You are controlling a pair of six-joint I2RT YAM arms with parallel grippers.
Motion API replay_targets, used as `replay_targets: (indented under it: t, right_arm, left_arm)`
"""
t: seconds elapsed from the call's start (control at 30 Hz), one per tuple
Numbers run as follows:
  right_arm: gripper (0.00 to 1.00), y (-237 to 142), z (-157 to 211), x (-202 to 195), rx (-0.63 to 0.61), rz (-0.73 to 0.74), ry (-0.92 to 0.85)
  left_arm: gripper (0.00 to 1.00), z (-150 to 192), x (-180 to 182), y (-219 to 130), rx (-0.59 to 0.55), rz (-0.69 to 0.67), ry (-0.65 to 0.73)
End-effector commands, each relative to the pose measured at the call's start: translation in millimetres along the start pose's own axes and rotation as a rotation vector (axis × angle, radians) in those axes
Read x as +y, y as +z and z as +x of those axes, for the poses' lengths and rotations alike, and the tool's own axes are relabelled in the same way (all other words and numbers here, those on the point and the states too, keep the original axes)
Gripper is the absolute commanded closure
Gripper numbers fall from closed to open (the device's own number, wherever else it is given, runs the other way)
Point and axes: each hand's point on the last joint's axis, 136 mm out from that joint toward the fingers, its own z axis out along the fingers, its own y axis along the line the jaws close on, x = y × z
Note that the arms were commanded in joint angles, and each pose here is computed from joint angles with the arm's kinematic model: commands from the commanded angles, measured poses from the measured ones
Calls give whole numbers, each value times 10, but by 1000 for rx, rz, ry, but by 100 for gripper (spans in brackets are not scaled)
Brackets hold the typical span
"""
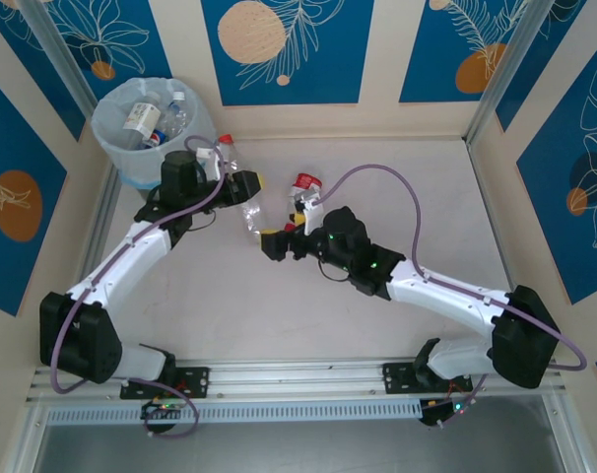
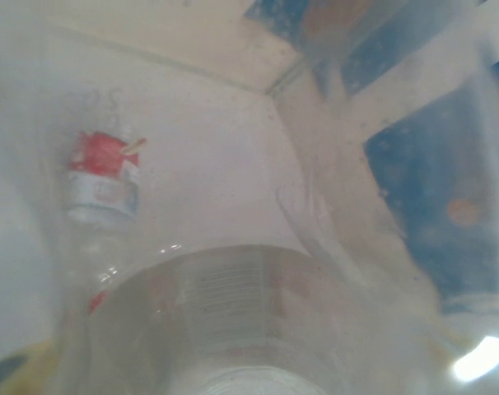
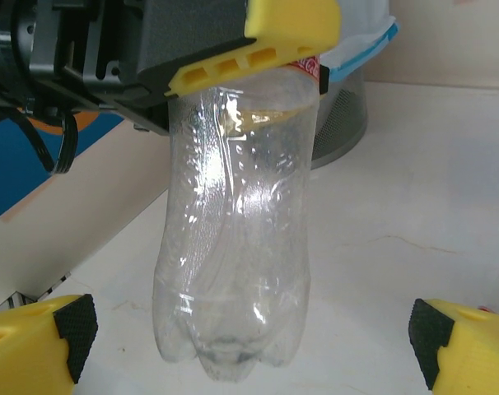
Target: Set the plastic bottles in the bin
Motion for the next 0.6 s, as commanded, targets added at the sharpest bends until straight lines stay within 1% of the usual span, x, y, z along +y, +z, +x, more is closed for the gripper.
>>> replay_targets:
  t: [0.0,0.17,0.27,0.4,0.57]
  right_arm:
    - [1,-111,-49,-54,-30,26,-25]
    - [0,-224,-65,-133,-59,61,-13]
    - [0,-305,-90,-240,-87,105,10]
    - [0,-386,-103,-399,-112,140,64]
    - [1,-398,-57,-557,-102,175,122]
  left_arm:
    - [46,-150,-144,-100,-43,2,50]
    - [46,-256,-175,-178,-69,-14,69]
    - [46,-381,-170,-304,-82,-84,113]
    - [47,-665,-287,-520,-112,-134,191]
    - [46,-1123,-372,-765,-178,-213,251]
